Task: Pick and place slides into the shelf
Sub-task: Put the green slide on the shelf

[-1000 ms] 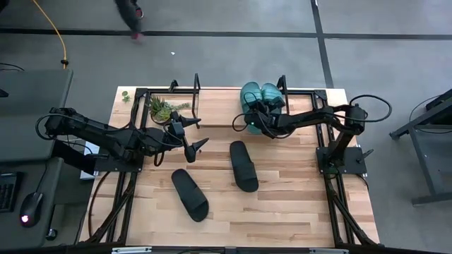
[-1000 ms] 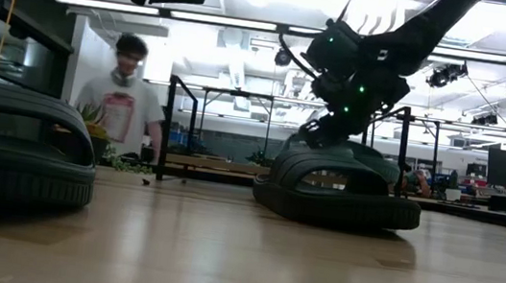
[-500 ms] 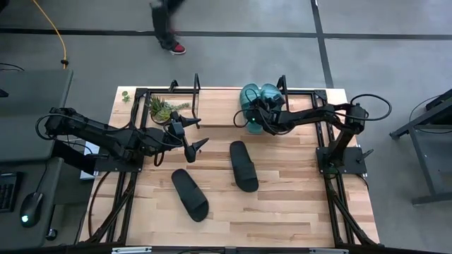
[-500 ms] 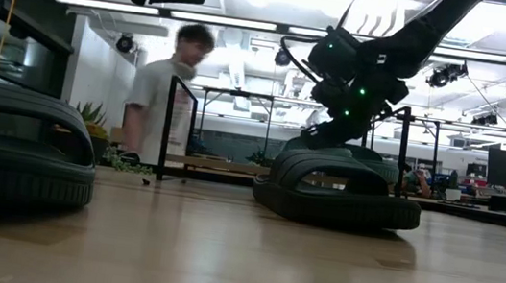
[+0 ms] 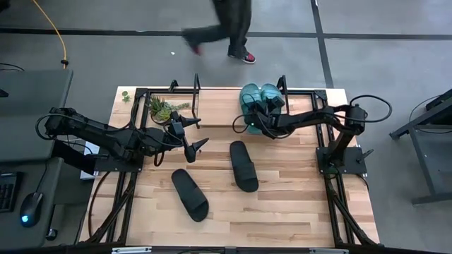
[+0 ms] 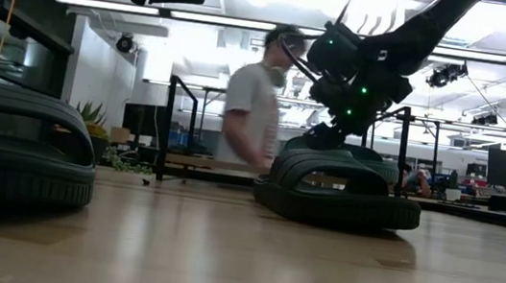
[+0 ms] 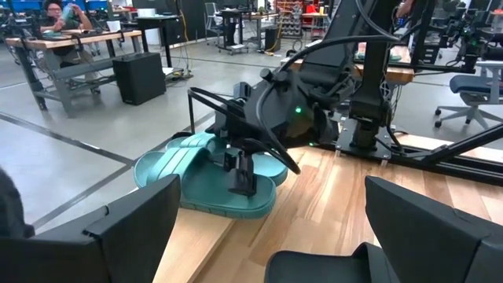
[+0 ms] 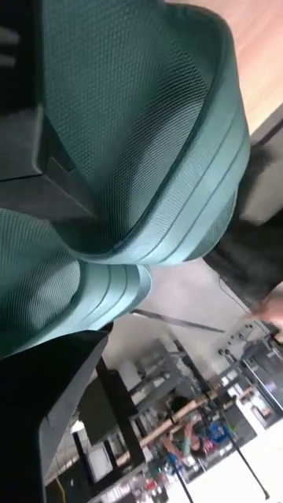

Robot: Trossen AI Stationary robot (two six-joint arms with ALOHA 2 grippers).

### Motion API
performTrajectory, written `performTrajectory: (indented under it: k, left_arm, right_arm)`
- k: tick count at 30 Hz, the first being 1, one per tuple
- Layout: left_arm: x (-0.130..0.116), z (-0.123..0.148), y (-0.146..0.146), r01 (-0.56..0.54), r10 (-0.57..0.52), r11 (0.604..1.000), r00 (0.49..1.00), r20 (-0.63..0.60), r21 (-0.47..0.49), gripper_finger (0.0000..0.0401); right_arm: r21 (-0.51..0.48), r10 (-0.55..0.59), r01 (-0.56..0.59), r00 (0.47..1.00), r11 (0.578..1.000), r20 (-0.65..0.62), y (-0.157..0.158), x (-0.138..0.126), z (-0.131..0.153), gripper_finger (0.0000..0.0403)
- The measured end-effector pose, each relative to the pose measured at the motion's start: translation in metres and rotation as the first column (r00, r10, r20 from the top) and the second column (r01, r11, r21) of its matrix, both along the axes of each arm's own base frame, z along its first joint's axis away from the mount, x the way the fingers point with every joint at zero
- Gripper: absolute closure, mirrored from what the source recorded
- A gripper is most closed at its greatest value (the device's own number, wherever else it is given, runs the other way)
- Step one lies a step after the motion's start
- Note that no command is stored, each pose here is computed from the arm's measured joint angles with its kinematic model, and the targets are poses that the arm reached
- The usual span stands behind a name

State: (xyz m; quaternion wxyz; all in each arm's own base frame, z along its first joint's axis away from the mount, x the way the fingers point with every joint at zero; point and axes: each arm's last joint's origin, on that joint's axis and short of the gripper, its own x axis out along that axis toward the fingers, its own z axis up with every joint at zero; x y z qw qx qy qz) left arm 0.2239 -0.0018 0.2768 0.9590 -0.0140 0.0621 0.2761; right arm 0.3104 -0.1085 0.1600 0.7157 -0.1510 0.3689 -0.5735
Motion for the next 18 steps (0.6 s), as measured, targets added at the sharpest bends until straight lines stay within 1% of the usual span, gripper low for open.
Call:
performTrajectory:
  k: [3, 8, 12, 15, 18]
  left_arm:
    - [0.0, 0.0, 0.0, 0.0, 0.0, 1.0, 1.0, 0.001, -0.002, 0.002]
    - [0.0, 0.0, 0.0, 0.0, 0.0, 1.0, 1.0, 0.002, -0.003, 0.002]
    - [0.0, 0.0, 0.0, 0.0, 0.0, 1.0, 1.0, 0.002, -0.003, 0.002]
    - [0.0, 0.0, 0.0, 0.0, 0.0, 1.0, 1.0, 0.002, -0.003, 0.002]
    - [0.0, 0.0, 0.0, 0.0, 0.0, 1.0, 1.0, 0.002, -0.003, 0.002]
  right_arm:
    - [-0.029, -0.005, 0.005, 1.0, 1.0, -0.012, 0.006, 0.001, 0.001, 0.0176]
    - [-0.05, 0.018, -0.019, 1.0, 0.999, -0.021, 0.015, 0.003, 0.005, 0.0176]
    - [-0.063, 0.043, -0.042, 0.999, 0.997, 0.016, 0.023, 0.003, 0.018, 0.0176]
    - [-0.067, 0.092, -0.09, 0.995, 0.994, 0.025, 0.032, 0.001, 0.033, 0.0176]
    - [-0.056, 0.171, -0.169, 0.985, 0.984, 0.03, 0.042, -0.001, 0.048, 0.0176]
